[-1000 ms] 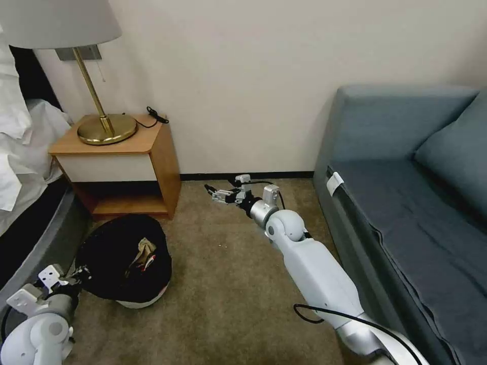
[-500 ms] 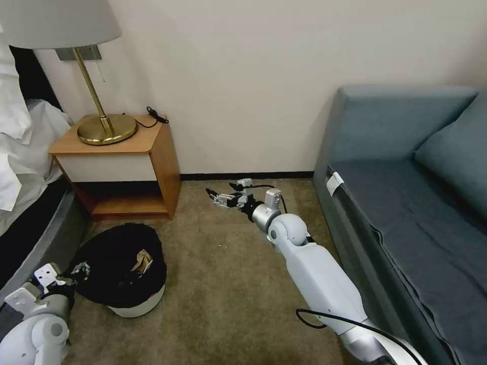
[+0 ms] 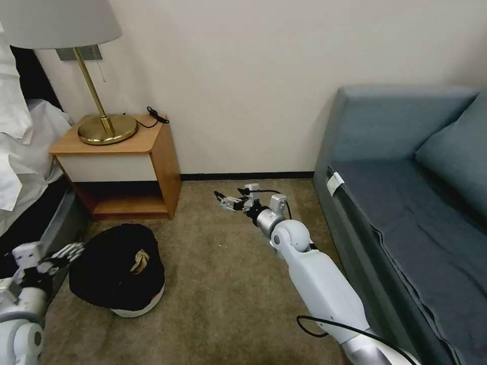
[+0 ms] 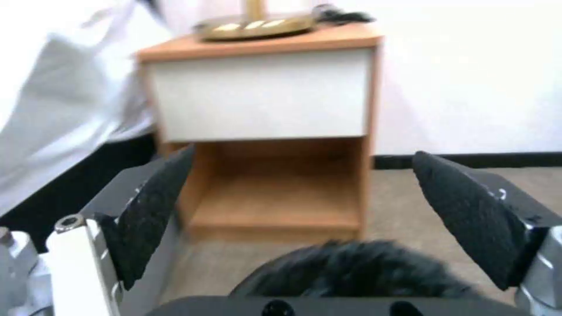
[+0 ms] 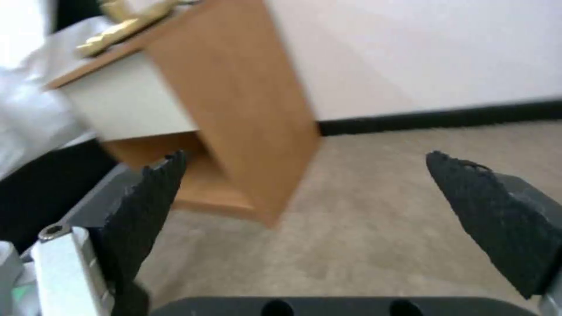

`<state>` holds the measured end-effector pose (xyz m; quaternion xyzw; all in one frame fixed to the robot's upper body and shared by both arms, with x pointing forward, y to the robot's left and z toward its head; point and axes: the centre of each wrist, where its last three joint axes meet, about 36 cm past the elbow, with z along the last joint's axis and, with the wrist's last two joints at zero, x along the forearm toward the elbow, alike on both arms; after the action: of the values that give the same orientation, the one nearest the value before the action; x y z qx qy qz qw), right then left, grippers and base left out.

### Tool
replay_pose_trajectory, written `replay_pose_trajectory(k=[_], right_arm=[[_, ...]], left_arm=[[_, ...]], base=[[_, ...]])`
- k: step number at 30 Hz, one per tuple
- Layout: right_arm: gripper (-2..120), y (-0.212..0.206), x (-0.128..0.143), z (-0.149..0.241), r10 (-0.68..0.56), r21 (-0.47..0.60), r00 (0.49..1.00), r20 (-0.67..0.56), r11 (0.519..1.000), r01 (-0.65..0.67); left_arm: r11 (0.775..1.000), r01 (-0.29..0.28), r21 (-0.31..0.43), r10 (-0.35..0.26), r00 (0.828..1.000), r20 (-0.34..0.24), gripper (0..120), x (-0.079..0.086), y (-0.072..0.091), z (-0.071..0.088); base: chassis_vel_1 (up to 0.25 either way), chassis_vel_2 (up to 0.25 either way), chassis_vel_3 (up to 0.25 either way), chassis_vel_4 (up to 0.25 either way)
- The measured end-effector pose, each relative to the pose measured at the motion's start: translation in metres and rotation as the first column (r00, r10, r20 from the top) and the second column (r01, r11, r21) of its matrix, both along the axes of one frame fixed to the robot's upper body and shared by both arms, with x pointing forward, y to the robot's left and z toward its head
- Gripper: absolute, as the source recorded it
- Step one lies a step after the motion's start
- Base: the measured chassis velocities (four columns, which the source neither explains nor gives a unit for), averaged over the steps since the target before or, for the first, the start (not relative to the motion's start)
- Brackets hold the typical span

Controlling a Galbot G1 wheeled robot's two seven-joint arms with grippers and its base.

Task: Pick up the trash bin, then pick up the garbage on the floor and place it into the trash bin.

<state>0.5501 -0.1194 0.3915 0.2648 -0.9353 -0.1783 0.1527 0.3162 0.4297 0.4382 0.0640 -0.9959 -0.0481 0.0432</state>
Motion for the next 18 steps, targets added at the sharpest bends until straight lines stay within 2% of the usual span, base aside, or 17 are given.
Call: replay_pose_trajectory(k=[1, 2, 3, 4, 6, 9, 10, 14, 18], right_arm=[[100, 0.000, 0.000, 0.000, -0.008, 0.001, 1.000, -0.005, 1.000, 0.008], [100, -0.003, -0.001, -0.003, -0.071, 0.008, 0.996, -0.046, 0.997, 0.071], [100, -0.007, -0.003, -0.008, -0.109, 0.005, 0.991, -0.070, 0.994, 0.110], [100, -0.007, -0.003, -0.008, -0.109, 0.005, 0.991, -0.070, 0.994, 0.110], [100, -0.016, -0.006, -0.018, -0.170, -0.003, 0.980, -0.106, 0.985, 0.170], [100, -0.024, -0.009, -0.027, -0.236, -0.002, 0.960, -0.153, 0.971, 0.238], [100, -0.024, -0.009, -0.027, -0.236, -0.002, 0.960, -0.153, 0.971, 0.238], [100, -0.025, -0.013, -0.035, -0.274, 0.025, 0.941, -0.197, 0.959, 0.284], [100, -0.026, -0.014, -0.038, -0.281, 0.029, 0.939, -0.197, 0.956, 0.292]], left_arm=[[1.000, 0.006, 0.002, -0.006, 1.000, 0.001, 100, 0.001, 0.000, 0.000], [0.999, 0.053, 0.008, -0.053, 0.999, 0.009, 100, 0.014, -0.005, 0.002], [0.997, 0.075, 0.008, -0.075, 0.997, 0.012, 100, 0.022, -0.009, 0.002], [0.997, 0.075, 0.008, -0.075, 0.997, 0.012, 100, 0.022, -0.009, 0.002], [0.993, 0.118, -0.008, -0.117, 0.993, 0.011, 100, 0.037, -0.021, 0.000], [0.989, 0.147, -0.028, -0.146, 0.989, 0.007, 100, 0.050, -0.038, -0.008], [0.989, 0.147, -0.028, -0.146, 0.989, 0.007, 100, 0.050, -0.038, -0.008], [0.985, 0.166, -0.046, -0.166, 0.986, -0.003, 100, 0.058, -0.058, -0.019], [0.985, 0.168, -0.048, -0.169, 0.986, -0.008, 100, 0.059, -0.062, -0.021]], base=[[0.000, 0.000, 0.000, 0.000], [0.000, 0.000, 0.000, 0.000], [0.000, 0.000, 0.000, 0.000], [0.000, 0.000, 0.000, 0.000], [0.000, 0.000, 0.000, 0.000], [0.000, 0.000, 0.000, 0.000], [0.000, 0.000, 0.000, 0.000], [0.000, 0.000, 0.000, 0.000], [0.000, 0.000, 0.000, 0.000]])
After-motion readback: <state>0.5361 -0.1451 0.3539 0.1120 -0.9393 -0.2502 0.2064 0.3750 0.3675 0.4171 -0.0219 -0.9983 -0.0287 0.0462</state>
